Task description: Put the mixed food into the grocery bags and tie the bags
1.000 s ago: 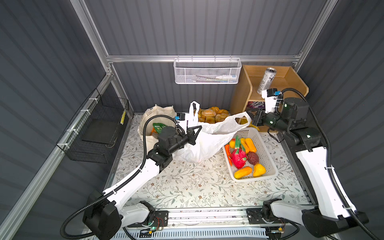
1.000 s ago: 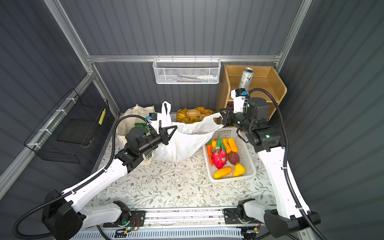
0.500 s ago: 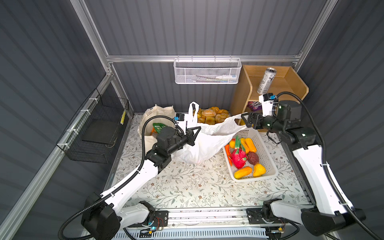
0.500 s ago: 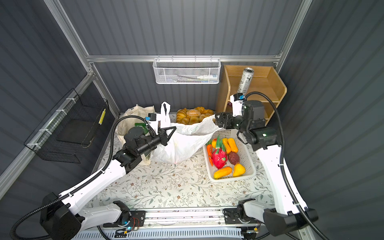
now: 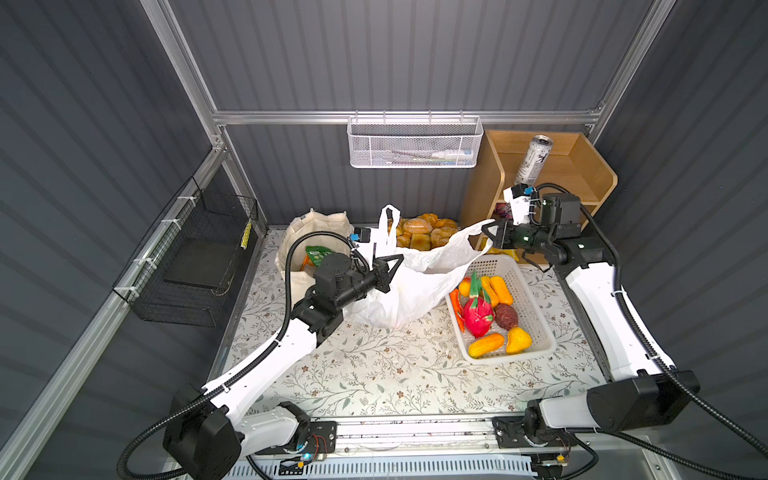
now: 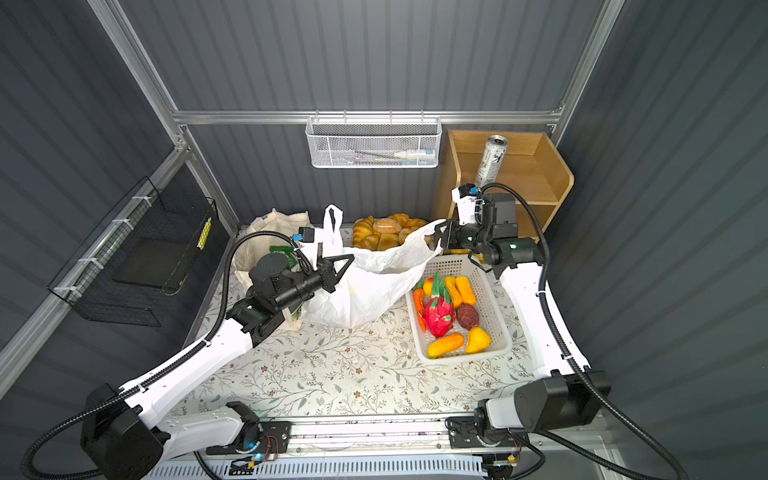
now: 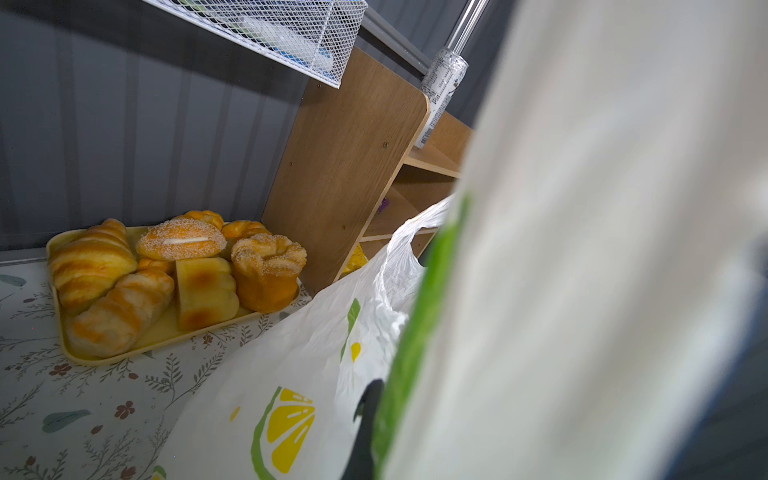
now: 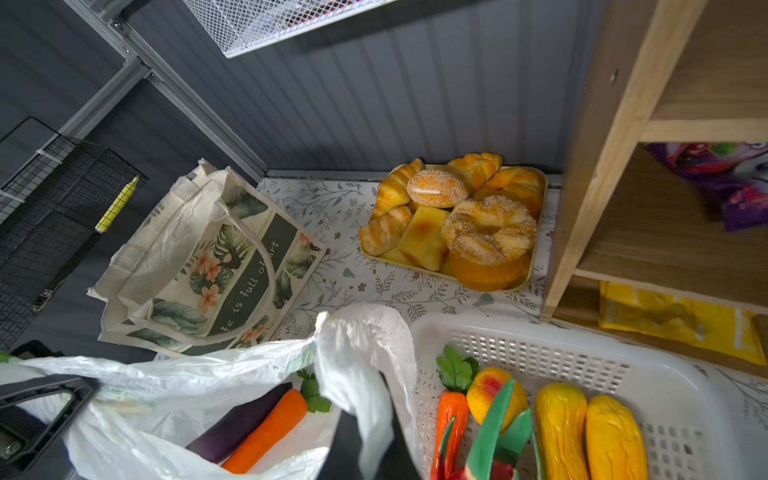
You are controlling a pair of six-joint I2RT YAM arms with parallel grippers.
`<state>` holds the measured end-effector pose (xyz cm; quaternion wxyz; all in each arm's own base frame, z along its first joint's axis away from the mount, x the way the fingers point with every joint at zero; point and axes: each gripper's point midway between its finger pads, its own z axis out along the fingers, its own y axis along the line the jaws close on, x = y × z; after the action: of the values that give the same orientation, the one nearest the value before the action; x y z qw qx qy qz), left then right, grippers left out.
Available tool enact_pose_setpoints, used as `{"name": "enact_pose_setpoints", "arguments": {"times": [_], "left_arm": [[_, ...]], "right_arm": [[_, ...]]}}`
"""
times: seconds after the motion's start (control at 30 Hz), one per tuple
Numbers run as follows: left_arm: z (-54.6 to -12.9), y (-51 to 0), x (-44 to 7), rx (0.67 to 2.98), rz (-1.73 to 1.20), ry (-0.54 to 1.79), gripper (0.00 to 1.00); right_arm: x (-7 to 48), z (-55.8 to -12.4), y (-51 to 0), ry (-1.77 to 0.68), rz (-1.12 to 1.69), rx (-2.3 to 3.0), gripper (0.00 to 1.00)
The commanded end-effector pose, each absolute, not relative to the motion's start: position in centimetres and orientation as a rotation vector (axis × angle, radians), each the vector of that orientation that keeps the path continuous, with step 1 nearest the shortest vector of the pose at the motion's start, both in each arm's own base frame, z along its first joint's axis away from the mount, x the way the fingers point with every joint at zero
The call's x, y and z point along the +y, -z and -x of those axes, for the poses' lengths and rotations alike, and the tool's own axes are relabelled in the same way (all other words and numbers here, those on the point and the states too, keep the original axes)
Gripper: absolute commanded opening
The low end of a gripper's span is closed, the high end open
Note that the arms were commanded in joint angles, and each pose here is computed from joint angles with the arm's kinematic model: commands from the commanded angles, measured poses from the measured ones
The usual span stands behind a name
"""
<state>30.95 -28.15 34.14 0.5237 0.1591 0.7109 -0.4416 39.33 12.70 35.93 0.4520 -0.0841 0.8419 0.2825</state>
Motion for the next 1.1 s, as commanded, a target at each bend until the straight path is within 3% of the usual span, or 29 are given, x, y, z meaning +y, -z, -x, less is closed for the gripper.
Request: {"name": "enact_pose_setpoints", "arguments": {"times": [0.0,0.2,0.5,0.83,1.07], "left_arm": [[-31.7,-35.3,-28.2,1.668,-0.376,1.056,0.00],[-32.5,-36.1,-28.4,1.688,-0.395,1.015,0.00],[-35.3,-27.5,-24.3,1.851,-0.218,0.726,0.00],[-35.4,-29.1,-24.4,1.831,-0.233,0.718,0.00],[-35.0,-30.4,-26.6,1.902,-0.325,0.810,0.00]], "right_arm": [[12.7,-37.1,-41.1,-0.730,0.224,1.950,0.00],[14.0,-32.4,-45.3,-0.826,0.216,1.869,0.00],[21.4,-32.0,-37.6,-0.859,0.308,2.036,0.00],[21.7,-33.4,-37.8,-0.707,0.327,2.058,0.00],[25.0,-29.7,-42.8,-0.652,0.478,1.953,0.00]]}}
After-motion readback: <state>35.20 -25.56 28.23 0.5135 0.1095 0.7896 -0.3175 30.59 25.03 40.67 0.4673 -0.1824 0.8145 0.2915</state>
